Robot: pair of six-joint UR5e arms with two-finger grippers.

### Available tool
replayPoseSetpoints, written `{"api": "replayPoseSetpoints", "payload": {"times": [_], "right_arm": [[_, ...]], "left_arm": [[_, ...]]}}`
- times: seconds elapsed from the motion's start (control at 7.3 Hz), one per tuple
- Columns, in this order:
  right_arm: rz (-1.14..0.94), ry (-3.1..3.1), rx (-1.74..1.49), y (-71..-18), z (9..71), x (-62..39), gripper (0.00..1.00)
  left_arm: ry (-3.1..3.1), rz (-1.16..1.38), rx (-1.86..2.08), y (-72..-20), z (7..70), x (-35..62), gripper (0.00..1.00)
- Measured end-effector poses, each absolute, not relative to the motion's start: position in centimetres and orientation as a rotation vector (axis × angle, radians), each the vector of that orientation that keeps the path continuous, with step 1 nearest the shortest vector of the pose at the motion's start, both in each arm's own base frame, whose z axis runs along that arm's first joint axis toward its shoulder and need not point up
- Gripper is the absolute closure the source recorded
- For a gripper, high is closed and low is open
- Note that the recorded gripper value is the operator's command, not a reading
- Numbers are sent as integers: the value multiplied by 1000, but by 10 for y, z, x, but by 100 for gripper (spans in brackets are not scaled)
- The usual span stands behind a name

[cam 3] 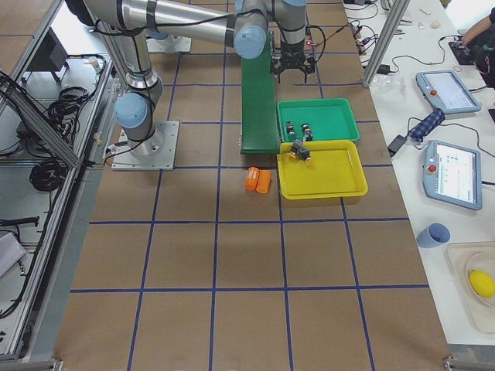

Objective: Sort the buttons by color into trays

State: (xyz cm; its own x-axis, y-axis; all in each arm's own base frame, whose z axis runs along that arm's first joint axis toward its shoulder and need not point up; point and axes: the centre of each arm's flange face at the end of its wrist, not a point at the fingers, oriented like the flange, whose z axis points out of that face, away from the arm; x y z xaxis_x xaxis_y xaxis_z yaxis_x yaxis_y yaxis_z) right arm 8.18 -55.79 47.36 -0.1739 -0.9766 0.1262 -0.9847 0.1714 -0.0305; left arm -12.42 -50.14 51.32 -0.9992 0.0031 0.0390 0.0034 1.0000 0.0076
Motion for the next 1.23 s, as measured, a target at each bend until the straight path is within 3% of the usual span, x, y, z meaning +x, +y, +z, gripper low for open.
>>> {"api": "replayPoseSetpoints", "payload": {"times": [0.69, 1.23], "right_arm": [[200, -2739, 1417, -512, 535, 114, 0], [213, -2971, 920, -505, 540, 115, 0]], "left_arm": [[-3102, -13, -10, -500, 514, -125, 0], [-3101, -26, -12, -497, 509, -125, 0]]}}
